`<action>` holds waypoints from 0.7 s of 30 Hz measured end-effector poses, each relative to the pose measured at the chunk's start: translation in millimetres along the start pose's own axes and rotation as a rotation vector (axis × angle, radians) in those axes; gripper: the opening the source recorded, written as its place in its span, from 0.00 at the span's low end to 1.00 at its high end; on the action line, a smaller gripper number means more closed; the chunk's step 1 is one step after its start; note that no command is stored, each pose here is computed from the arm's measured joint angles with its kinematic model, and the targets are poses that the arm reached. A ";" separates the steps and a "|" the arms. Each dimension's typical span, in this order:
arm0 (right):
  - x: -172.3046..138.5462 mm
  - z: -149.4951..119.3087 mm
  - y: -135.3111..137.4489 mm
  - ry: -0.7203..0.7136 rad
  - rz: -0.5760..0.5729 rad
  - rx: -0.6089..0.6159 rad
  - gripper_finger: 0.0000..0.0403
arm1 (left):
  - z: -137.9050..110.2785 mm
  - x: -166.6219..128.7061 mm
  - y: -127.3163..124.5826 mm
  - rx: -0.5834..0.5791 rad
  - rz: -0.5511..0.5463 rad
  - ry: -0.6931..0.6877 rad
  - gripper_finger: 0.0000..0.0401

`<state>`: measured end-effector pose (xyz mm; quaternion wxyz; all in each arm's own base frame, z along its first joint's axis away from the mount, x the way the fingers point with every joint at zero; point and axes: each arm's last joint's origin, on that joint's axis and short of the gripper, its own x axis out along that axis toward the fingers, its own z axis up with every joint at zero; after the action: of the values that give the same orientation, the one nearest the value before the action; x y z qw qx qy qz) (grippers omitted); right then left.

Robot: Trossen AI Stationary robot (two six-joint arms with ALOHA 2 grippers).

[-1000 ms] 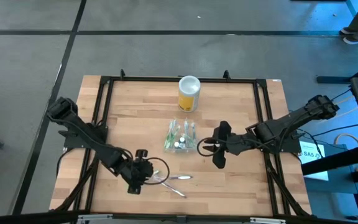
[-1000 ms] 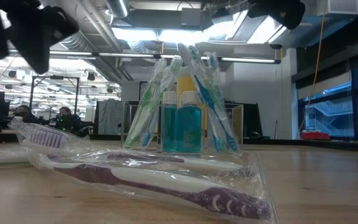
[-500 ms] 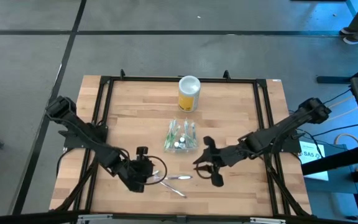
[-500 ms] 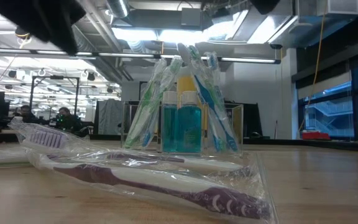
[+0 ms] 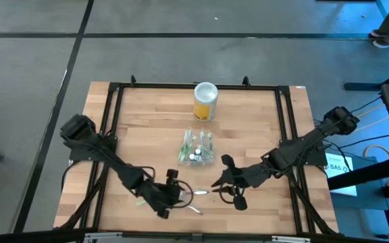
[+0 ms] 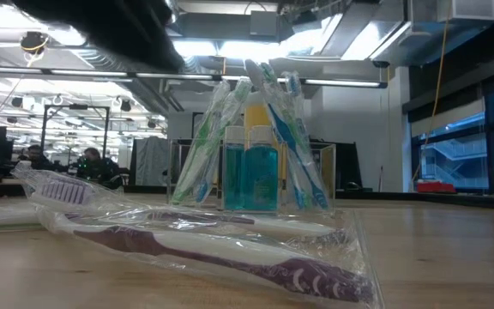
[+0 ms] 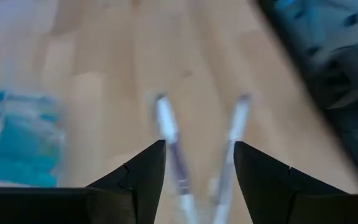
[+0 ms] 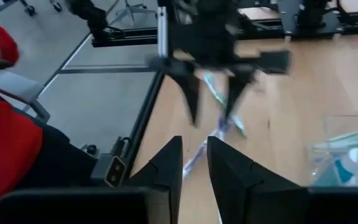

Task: Pick & Place toothbrushing station
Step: Put the purple toothbrush into the transparent organizer

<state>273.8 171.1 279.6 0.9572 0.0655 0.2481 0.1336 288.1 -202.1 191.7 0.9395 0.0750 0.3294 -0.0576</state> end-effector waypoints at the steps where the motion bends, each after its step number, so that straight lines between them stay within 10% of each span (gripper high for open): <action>1: -0.5 -0.4 2.4 -0.003 0.008 -0.003 0.19 | -3.0 6.0 1.7 0.003 0.027 0.012 0.47; 21: -4.9 -3.6 20.6 -0.020 0.069 -0.026 0.10 | -30.3 52.1 23.4 -0.131 -0.030 0.216 0.47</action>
<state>263.3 189.5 282.6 0.9553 0.0629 0.2345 0.1689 313.7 -176.8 138.1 0.9003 0.0140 0.4330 -0.0416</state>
